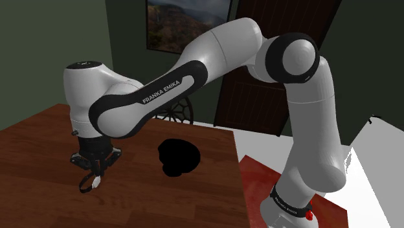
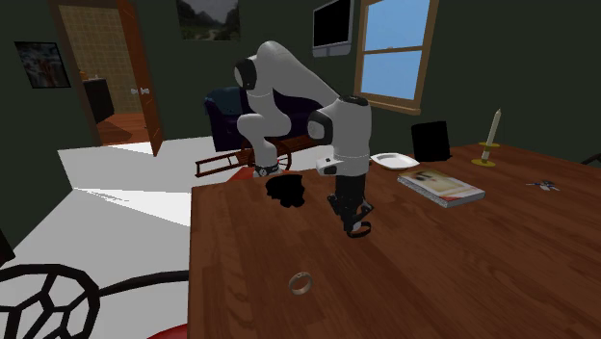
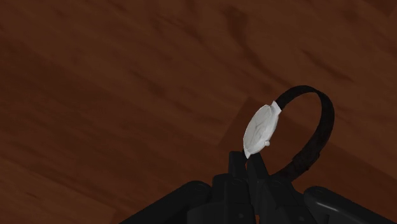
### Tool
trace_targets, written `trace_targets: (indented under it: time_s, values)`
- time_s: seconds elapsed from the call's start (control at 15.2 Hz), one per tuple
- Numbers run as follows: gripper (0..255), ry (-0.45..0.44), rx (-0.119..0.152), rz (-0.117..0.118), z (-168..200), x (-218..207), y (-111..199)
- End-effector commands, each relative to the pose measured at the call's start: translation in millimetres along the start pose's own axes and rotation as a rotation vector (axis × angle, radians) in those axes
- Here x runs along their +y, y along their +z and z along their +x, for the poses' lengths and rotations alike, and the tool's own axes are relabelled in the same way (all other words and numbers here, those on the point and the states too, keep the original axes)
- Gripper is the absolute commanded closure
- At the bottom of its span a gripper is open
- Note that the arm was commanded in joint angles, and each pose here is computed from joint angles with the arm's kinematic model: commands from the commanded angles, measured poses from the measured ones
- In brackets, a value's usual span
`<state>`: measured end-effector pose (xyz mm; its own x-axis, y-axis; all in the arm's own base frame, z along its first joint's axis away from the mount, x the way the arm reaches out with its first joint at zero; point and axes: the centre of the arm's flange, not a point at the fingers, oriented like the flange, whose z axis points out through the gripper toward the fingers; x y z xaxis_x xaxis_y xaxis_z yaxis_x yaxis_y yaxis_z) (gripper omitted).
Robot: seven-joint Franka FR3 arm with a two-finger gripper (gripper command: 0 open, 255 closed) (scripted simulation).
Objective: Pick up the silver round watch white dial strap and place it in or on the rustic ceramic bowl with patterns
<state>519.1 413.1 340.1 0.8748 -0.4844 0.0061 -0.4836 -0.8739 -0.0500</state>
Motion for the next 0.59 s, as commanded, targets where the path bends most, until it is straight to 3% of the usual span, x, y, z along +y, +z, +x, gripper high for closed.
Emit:
trace_targets:
  time_s: [0.0, 0.53]
  values:
    - [255, 0.000, 0.000, 0.000, 0.0, -0.2, -5.2]
    - [255, 0.000, 0.000, 0.000, 0.3, -2.4, -47.4]
